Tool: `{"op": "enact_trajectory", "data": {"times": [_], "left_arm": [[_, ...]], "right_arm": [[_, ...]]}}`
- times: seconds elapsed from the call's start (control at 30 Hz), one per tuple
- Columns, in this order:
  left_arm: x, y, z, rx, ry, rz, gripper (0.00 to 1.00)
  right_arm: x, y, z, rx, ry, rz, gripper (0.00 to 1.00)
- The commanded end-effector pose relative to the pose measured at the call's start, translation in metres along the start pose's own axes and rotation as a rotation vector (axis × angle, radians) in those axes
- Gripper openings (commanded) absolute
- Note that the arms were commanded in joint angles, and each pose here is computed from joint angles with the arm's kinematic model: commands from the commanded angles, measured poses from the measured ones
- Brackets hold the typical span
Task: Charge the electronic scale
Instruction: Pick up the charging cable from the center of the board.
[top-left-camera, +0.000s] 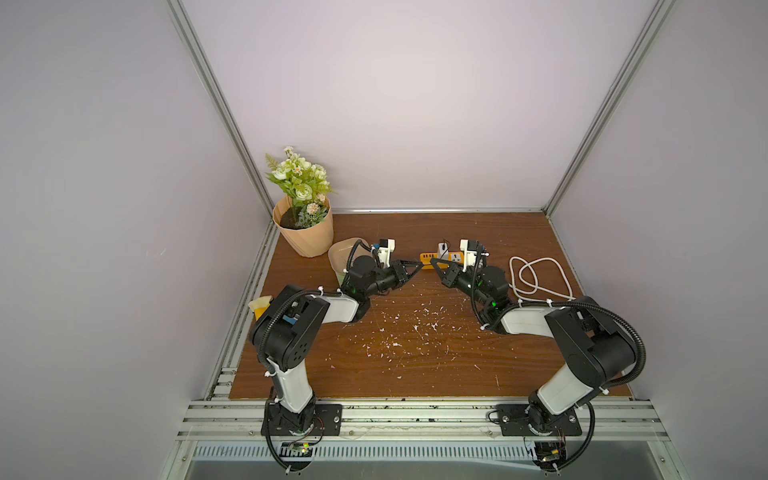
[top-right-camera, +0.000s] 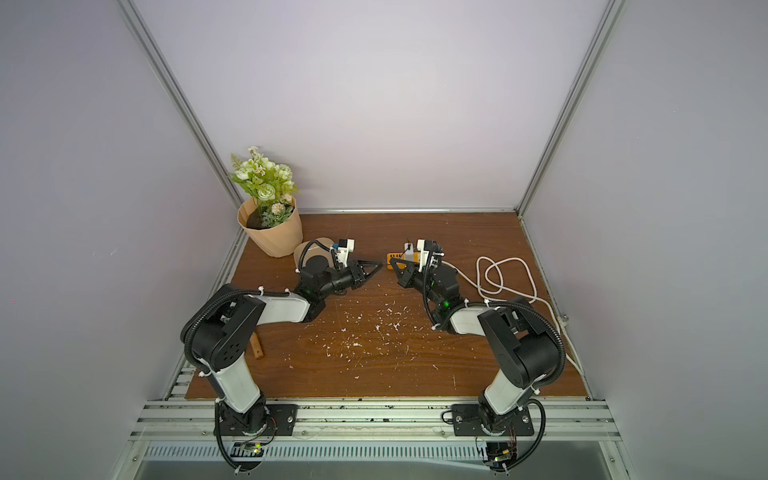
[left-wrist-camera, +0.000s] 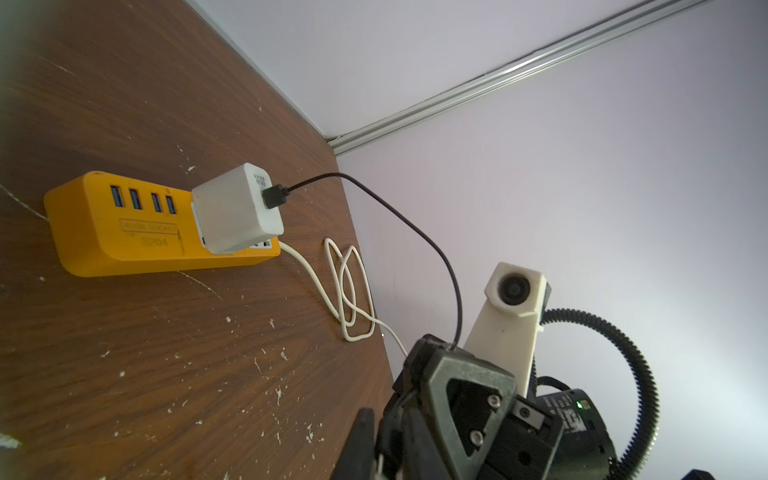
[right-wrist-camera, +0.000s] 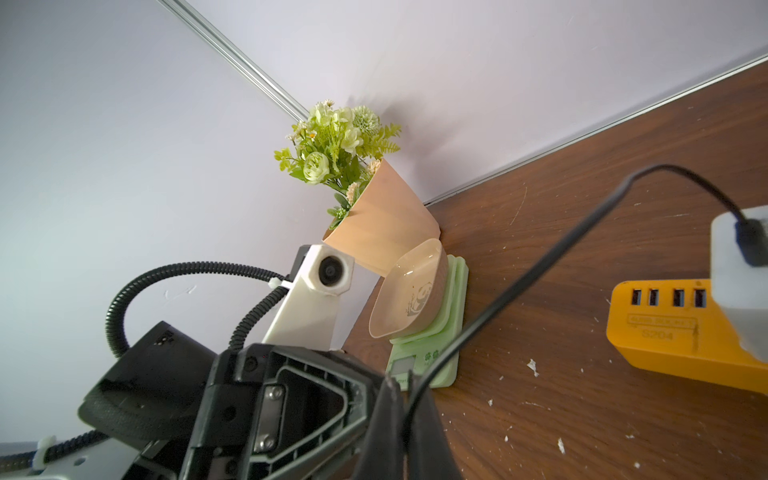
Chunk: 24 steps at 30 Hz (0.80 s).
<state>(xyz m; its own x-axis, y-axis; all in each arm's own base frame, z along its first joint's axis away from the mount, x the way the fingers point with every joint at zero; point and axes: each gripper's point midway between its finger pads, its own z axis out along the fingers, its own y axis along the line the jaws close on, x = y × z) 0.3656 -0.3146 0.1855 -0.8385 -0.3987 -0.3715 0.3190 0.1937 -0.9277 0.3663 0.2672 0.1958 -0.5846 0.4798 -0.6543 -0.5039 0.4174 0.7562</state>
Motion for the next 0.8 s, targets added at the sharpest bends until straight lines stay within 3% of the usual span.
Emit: {"op": "enact_trajectory", "data": {"times": [0.0, 0.07, 0.2, 0.3, 0.57, 0.77], "left_arm": [[-0.01, -0.025, -0.004, 0.059, -0.035, 0.06, 0.11], [-0.01, -0.025, -0.004, 0.054, -0.037, 0.067, 0.08], [-0.011, -0.024, -0.004, 0.046, -0.038, 0.085, 0.07], [-0.013, -0.022, -0.001, 0.021, -0.033, 0.122, 0.07], [-0.02, -0.027, 0.009, 0.003, 0.022, 0.272, 0.04], [-0.016, -0.048, 0.013, 0.049, 0.109, 0.454, 0.04]], "right_arm": [[-0.013, 0.019, -0.005, -0.058, -0.039, -0.034, 0.05], [-0.013, 0.019, -0.007, -0.058, -0.036, -0.036, 0.11], [-0.013, 0.02, -0.015, -0.06, -0.024, -0.039, 0.32], [-0.006, 0.02, -0.028, -0.046, 0.004, -0.052, 0.4], [0.011, 0.02, -0.078, -0.025, 0.104, -0.124, 0.41], [-0.027, 0.047, -0.086, -0.115, 0.125, -0.265, 0.4]]}}
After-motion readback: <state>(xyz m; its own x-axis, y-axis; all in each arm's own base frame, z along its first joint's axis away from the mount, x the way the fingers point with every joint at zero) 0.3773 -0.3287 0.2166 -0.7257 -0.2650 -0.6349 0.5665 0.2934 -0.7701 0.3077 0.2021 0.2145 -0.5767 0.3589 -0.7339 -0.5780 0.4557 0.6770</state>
